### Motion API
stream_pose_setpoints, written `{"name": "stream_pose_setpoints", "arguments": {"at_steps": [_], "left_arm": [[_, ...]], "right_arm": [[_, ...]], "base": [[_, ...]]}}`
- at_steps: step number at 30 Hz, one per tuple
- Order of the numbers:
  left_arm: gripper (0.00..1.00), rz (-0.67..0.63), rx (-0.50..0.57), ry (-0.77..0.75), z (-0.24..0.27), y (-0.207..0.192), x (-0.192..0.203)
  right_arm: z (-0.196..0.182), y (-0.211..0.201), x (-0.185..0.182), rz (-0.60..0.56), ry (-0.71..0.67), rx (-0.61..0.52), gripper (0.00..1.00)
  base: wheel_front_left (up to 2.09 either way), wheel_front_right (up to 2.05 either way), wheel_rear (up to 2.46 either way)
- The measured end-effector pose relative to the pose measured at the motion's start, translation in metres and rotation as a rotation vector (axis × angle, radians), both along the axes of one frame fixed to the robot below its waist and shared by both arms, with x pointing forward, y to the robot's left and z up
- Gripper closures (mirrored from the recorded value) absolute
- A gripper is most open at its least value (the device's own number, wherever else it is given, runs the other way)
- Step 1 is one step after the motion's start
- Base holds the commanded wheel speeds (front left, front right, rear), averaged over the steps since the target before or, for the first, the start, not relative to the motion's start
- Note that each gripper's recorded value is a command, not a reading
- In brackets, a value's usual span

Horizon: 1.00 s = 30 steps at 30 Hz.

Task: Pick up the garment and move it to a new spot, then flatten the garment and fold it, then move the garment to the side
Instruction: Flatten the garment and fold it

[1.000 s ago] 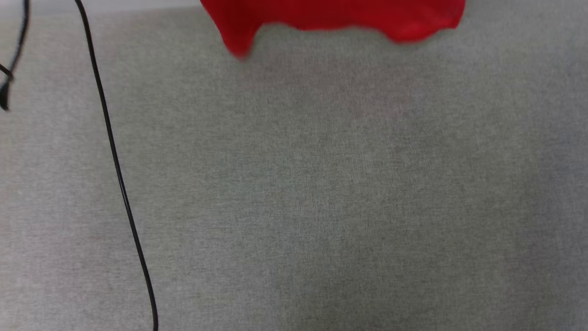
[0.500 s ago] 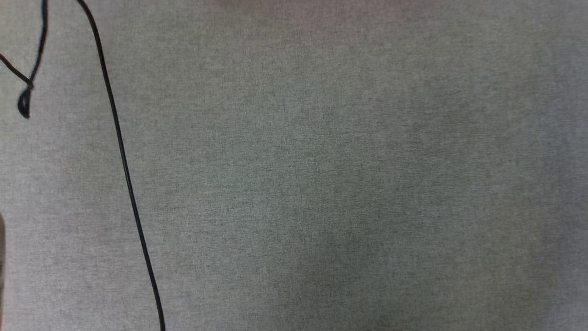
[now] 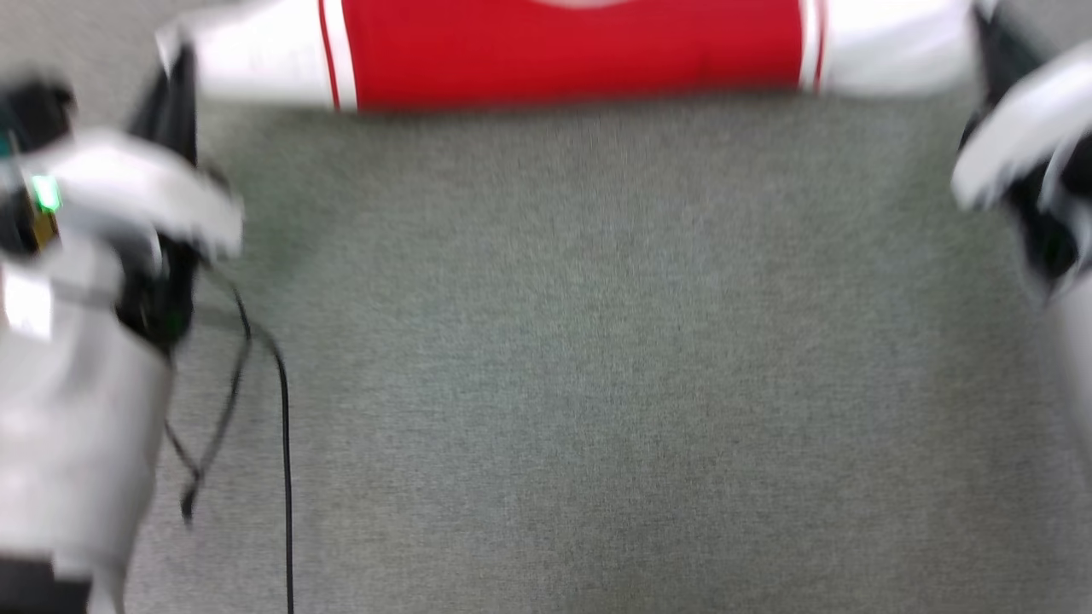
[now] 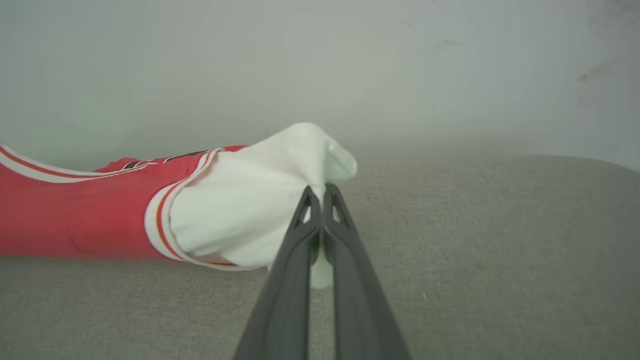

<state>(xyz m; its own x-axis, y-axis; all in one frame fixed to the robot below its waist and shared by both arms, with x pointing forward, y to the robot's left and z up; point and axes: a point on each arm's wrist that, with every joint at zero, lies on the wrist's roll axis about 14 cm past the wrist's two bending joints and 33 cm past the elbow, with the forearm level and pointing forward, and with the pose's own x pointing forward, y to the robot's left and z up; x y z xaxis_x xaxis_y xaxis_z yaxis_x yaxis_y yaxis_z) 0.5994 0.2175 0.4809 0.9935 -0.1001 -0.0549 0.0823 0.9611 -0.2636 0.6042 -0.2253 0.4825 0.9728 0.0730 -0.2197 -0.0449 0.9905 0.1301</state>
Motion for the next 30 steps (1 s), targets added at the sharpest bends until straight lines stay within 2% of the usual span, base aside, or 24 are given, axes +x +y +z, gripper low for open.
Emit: {"name": "stream_pose_setpoints", "arguments": {"at_steps": [7, 18, 25, 30], "left_arm": [[1.00, 0.027, -0.037, 0.072, -0.025, 0.010, -0.085], [1.00, 0.093, -0.049, 0.134, -0.041, 0.016, -0.216], [1.00, 0.120, -0.086, 0.187, -0.050, 0.008, -0.281], [1.00, 0.137, -0.103, 0.199, -0.049, 0.004, -0.303]], "right_arm": [[-0.031, -0.007, -0.084, -0.029, 0.054, 0.062, 1.00], [-0.050, -0.015, -0.215, -0.100, 0.129, 0.149, 1.00], [-0.055, -0.007, -0.285, -0.129, 0.203, 0.179, 1.00], [-0.069, 0.000, -0.319, -0.109, 0.304, 0.126, 1.00]], "base": [[0.00, 0.00, 0.00], [0.00, 0.00, 0.00], [0.00, 0.00, 0.00], [0.00, 0.00, 0.00]]}}
